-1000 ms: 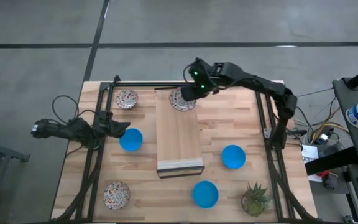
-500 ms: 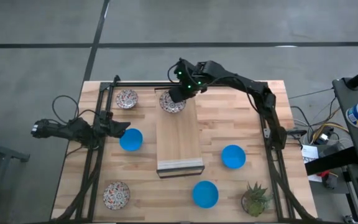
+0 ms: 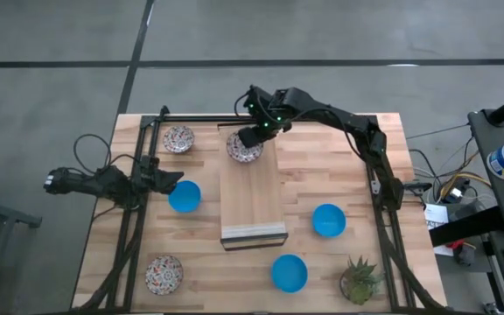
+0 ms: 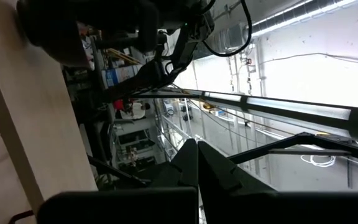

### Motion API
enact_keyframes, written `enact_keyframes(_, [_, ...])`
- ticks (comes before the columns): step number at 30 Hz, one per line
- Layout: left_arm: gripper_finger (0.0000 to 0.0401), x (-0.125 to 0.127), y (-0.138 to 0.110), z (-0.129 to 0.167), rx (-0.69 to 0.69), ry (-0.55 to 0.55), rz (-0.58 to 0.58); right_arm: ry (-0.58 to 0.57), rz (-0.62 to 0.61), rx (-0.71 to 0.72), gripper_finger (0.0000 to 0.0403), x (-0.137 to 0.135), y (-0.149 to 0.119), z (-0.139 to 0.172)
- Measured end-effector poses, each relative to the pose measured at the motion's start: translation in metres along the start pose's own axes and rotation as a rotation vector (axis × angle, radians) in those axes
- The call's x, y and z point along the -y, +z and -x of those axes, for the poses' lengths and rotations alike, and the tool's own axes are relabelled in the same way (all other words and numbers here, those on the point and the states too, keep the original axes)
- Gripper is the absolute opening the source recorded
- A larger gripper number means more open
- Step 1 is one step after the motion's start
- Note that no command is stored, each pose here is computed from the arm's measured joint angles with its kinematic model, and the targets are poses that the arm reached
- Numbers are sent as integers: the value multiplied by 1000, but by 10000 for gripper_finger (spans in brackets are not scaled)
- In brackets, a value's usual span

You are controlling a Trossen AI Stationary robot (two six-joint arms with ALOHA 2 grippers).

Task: Pick & Place Mini bowls
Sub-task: Put the top right white patterned bowl on the shelf

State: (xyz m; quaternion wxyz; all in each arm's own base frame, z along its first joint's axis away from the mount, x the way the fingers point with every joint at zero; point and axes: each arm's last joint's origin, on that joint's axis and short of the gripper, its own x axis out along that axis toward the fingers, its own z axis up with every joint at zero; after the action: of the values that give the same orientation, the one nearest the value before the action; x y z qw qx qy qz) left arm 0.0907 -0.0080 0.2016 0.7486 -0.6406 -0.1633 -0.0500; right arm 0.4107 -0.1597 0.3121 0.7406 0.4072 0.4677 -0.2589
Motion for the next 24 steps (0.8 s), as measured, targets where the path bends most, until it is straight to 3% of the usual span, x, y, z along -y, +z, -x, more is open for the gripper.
enact_keyframes(6, [0,0,0,0,0,-1,4,-9,12,-16,24,-2,-4,-1])
enact_keyframes(16, [0,0,0,0,0,0,5,7,47,-10,114,-10,-10,3])
enact_keyframes(24, [0,0,0,0,-16,-3,9,24,68,13,144,-12,-8,14])
